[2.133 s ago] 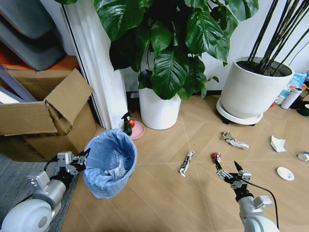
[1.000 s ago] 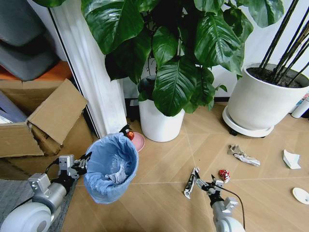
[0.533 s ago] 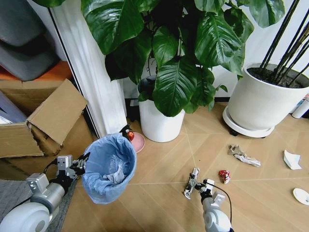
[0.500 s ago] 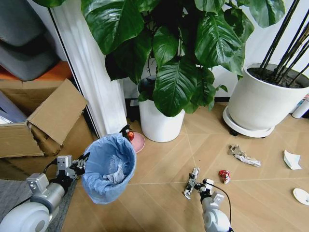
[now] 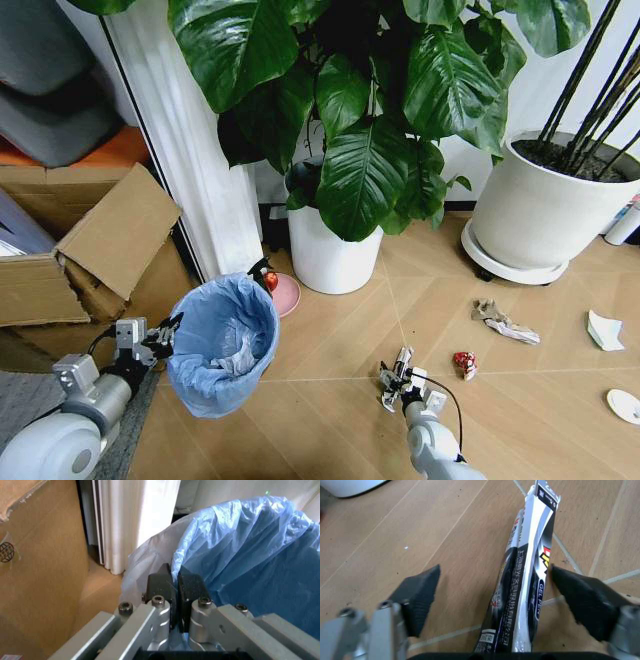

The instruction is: Pick up the trash bin and place the garbage on the floor into it.

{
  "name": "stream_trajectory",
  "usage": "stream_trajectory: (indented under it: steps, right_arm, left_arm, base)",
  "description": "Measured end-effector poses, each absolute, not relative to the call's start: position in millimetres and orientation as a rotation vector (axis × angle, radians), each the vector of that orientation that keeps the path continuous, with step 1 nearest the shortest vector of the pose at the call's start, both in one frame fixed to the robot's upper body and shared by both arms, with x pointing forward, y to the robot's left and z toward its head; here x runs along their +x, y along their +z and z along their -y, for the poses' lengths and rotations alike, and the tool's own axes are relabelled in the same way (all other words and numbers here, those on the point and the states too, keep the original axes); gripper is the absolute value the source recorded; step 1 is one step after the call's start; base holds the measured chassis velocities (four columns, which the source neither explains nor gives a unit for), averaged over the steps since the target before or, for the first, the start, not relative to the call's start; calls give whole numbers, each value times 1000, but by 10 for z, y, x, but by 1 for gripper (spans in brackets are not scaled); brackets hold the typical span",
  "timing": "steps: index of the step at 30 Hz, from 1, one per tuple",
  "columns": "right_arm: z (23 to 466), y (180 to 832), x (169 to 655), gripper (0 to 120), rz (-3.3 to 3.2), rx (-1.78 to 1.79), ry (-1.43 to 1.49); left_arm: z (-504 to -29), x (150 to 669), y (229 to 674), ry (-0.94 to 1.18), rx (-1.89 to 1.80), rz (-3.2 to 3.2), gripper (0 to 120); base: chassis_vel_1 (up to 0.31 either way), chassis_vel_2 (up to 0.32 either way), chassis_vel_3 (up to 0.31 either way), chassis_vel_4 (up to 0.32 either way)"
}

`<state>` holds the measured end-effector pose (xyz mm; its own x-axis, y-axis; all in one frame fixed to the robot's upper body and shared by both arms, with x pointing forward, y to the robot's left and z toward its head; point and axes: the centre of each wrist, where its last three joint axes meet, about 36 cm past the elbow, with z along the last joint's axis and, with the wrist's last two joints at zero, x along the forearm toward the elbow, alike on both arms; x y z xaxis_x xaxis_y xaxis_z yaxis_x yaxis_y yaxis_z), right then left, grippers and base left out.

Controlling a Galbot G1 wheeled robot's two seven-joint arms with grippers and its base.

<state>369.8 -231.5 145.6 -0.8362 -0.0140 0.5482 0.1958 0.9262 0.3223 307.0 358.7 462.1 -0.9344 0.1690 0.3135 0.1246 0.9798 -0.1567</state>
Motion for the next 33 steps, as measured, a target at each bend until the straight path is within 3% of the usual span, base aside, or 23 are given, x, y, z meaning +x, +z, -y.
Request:
stream_trajectory:
  steps: [4, 8, 14, 16, 17, 20, 33]
  right_arm:
    - [2332, 1470, 3697, 59, 2508, -139, -495]
    - [2344, 1481, 3688, 49, 2505, -138, -496]
    - [2361, 1500, 3660, 25, 2497, -134, -502]
    - [2364, 1503, 3655, 22, 2497, -134, -504]
    - [2373, 1514, 3637, 13, 2495, -133, -510]
    - [2398, 1540, 3600, 4, 2491, -134, -523]
    - [2648, 1789, 3369, 0, 2591, -90, -518]
  left_arm:
    - [-3596, 3088, 4622, 191, -214, 2796, 0]
    - [-3594, 3091, 4620, 192, -214, 2796, 0]
    - [-3588, 3091, 4614, 197, -212, 2796, 0]
    - [-3588, 3091, 4614, 197, -212, 2796, 0]
    - [-3586, 3090, 4611, 199, -212, 2796, 0]
    - [-3579, 3086, 4603, 200, -214, 2793, 0]
    - [-3509, 3066, 4582, 178, -293, 2752, 0]
  base:
    - [0, 0, 0, 0]
    - [0, 0, 0, 0]
    - [0, 0, 0, 0]
    - [0, 0, 0, 0]
    - [0, 0, 0, 0]
    - [0, 0, 0, 0]
    - [0, 0, 0, 0]
